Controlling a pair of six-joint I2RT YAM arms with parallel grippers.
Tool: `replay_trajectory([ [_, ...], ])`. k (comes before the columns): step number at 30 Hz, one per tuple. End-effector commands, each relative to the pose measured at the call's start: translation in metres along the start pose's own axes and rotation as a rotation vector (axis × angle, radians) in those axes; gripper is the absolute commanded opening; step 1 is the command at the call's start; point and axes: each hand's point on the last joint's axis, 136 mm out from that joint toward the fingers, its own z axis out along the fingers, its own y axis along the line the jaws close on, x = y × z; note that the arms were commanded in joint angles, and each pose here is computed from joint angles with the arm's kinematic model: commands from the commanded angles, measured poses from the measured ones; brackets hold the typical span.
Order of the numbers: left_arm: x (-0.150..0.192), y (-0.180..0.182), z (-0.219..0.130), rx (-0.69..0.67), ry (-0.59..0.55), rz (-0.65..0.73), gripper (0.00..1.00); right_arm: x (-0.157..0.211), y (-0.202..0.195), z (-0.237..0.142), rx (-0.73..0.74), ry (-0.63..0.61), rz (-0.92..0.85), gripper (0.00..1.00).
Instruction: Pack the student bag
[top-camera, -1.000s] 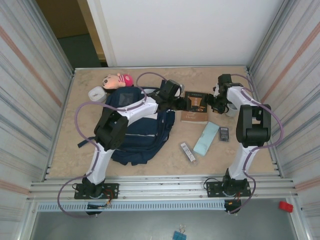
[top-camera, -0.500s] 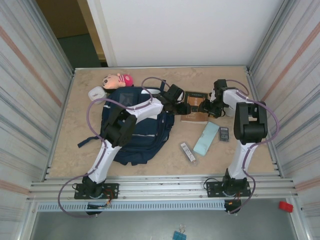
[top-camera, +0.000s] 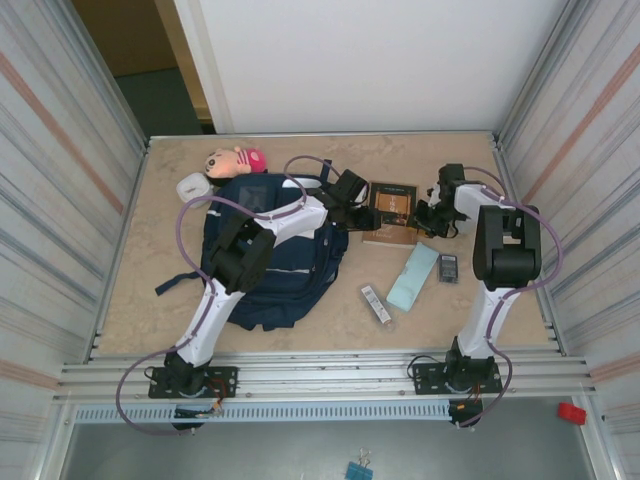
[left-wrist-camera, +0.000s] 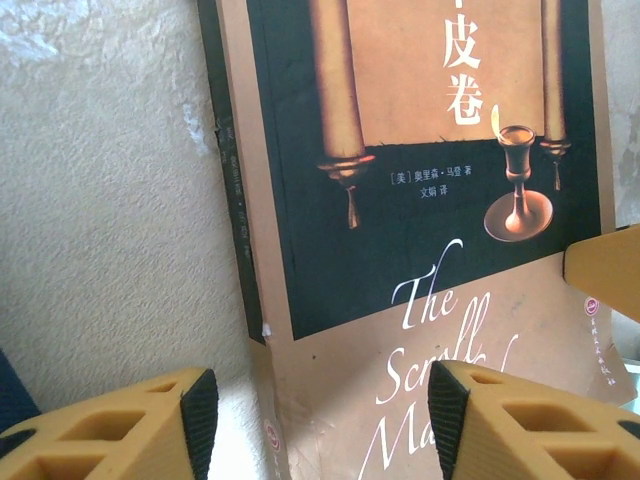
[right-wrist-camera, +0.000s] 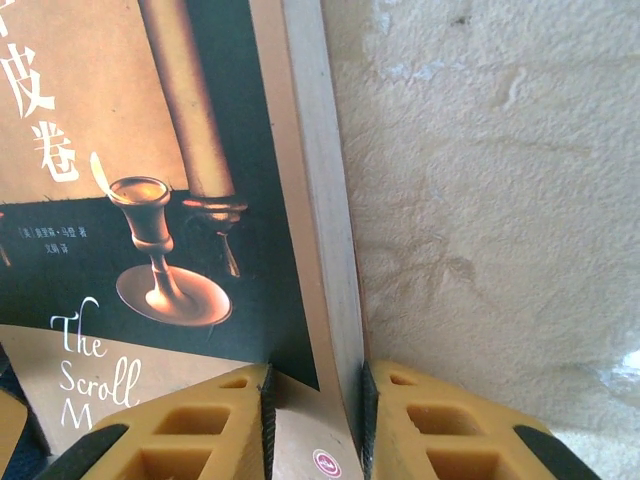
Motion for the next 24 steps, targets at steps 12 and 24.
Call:
replay_trajectory([
  [12, 0.022, -0.011, 0.018, 0.118, 0.125, -0.111, 0.55, 0.032, 0.005, 0.012, -0.079, 0.103, 0.102, 0.21],
  [24, -0.009, -0.082, -0.024, 0.37, 0.07, -0.106, 0.53, 0.039, 0.017, 0.012, -0.143, 0.13, 0.117, 0.2],
])
